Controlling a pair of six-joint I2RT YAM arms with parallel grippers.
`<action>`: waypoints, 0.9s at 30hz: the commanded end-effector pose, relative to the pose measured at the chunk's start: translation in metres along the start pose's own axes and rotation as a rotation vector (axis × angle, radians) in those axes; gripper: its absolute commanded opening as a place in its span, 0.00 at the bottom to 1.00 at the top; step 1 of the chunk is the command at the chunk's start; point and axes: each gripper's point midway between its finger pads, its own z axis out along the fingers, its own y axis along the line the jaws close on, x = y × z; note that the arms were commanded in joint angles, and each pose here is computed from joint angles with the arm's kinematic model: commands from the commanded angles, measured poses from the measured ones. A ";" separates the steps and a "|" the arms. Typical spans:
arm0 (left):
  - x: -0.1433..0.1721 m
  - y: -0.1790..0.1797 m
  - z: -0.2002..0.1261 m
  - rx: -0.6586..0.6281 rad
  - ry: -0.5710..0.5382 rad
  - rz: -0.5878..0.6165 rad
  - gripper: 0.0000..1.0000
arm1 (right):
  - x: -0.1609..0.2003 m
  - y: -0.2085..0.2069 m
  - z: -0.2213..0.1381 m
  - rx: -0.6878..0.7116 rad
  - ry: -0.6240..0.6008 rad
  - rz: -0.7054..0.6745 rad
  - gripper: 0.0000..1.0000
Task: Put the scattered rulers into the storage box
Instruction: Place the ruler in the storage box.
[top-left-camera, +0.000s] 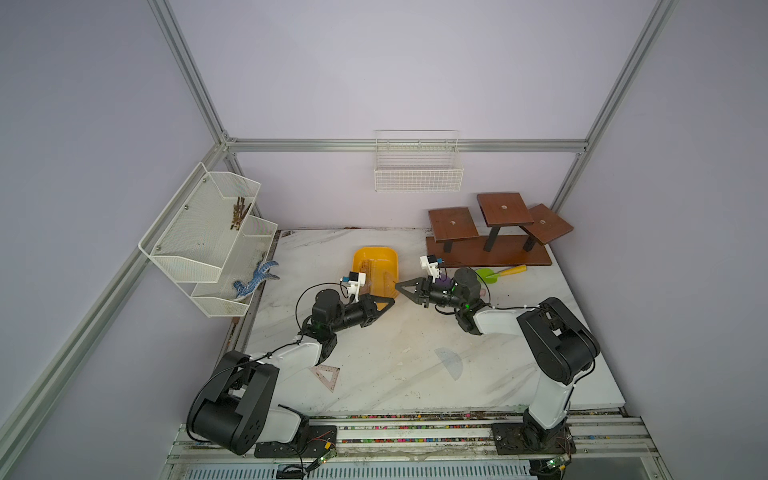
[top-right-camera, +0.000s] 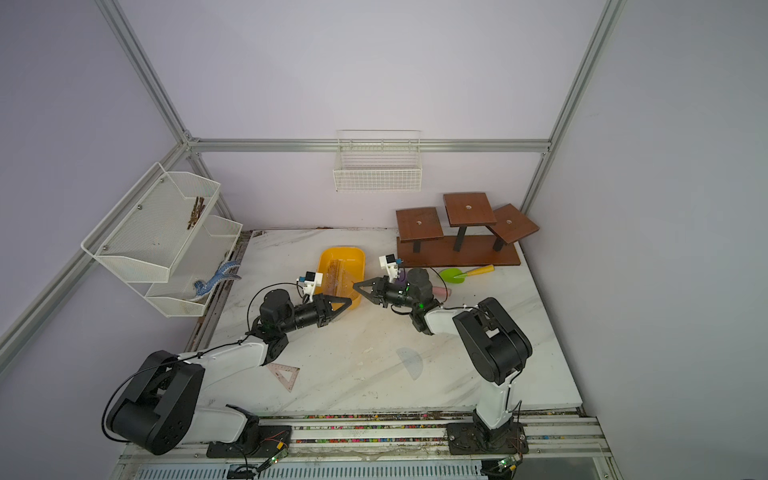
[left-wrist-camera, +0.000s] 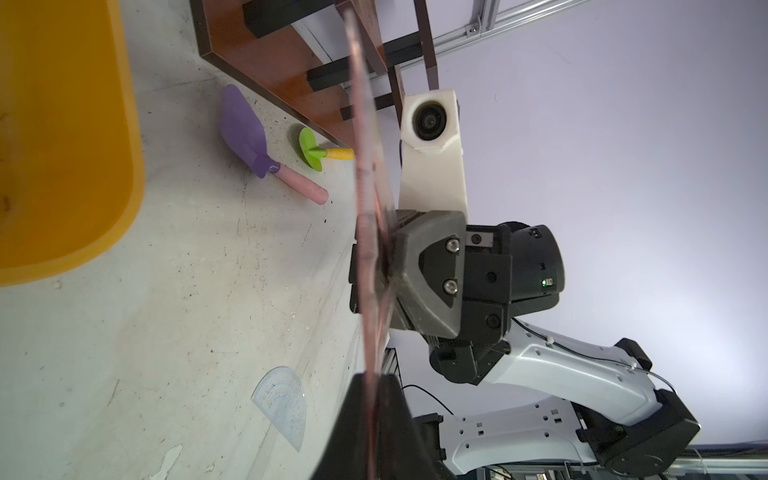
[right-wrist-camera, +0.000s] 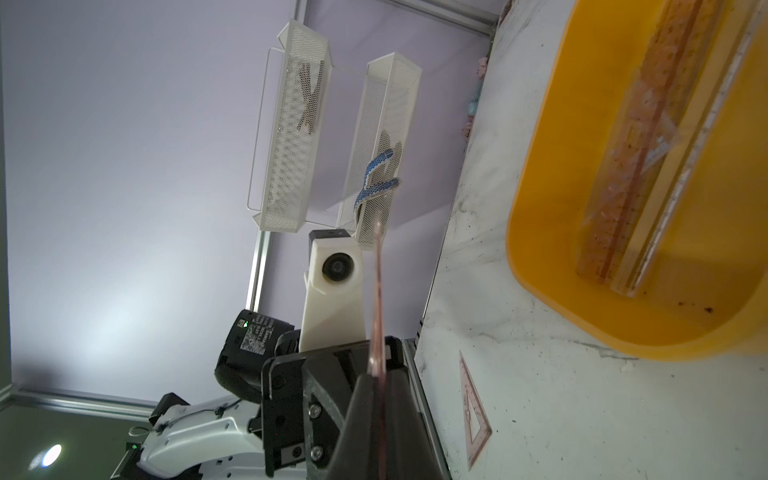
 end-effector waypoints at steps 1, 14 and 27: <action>-0.009 0.025 -0.012 -0.089 0.014 0.013 0.48 | -0.014 -0.032 0.017 0.204 -0.005 -0.109 0.00; -0.080 0.077 -0.092 -0.829 -0.057 0.192 0.72 | -0.072 -0.126 0.129 0.661 -0.026 -0.241 0.00; -0.073 0.089 -0.088 -0.834 -0.017 0.163 0.72 | -0.059 -0.158 0.153 0.681 0.014 -0.230 0.15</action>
